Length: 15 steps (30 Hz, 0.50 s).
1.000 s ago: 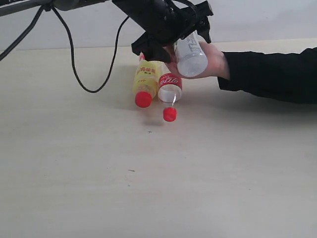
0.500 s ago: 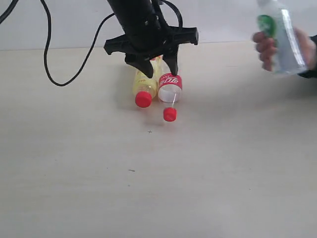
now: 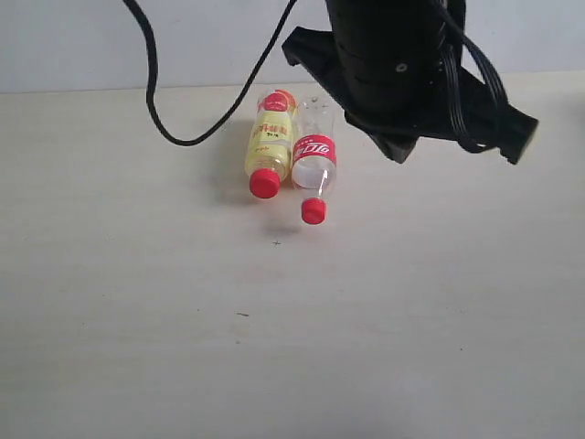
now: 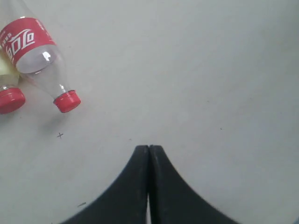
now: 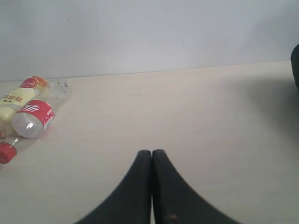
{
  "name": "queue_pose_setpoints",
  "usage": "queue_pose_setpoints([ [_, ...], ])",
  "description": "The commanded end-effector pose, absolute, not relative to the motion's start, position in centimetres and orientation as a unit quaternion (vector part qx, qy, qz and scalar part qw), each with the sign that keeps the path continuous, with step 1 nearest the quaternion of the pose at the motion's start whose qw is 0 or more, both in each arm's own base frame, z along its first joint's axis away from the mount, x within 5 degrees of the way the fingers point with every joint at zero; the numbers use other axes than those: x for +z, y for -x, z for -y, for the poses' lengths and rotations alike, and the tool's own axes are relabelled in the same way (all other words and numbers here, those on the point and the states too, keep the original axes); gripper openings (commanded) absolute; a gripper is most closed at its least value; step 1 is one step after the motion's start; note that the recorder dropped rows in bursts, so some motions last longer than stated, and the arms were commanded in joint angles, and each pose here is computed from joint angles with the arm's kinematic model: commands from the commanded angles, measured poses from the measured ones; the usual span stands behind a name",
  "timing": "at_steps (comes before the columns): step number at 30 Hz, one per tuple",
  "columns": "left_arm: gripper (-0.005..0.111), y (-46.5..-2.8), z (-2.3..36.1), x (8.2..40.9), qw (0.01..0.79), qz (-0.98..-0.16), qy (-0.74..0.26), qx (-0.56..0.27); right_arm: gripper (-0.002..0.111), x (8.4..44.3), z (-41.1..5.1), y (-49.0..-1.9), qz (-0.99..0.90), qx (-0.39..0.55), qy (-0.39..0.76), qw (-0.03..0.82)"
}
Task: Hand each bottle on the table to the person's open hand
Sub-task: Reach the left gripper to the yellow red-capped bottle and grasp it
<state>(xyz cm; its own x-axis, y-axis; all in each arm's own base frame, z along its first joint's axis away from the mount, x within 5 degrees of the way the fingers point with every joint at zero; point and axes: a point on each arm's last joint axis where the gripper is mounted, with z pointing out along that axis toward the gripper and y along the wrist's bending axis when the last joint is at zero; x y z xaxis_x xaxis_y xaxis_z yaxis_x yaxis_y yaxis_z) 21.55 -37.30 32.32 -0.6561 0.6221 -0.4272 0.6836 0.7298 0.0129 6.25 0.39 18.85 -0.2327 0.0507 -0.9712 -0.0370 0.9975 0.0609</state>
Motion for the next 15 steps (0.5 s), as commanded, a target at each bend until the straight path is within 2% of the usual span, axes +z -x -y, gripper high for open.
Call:
queue_pose_setpoints([
  [1,0.0,-19.1,36.1,33.7,0.232,-0.89,-0.39,-0.047,0.0,18.8,-0.3,-6.3,-0.783,0.031,-0.004,0.621],
  [7,0.0,-19.3,30.1,33.8,0.278,-0.898,-0.338,0.051,0.0,18.8,-0.3,-6.3,-0.783,0.031,-0.004,0.621],
  [15,0.0,-22.4,22.2,32.3,0.252,-0.928,-0.25,0.113,0.0,18.8,-0.3,-6.3,-0.784,0.031,-0.004,0.62],
])
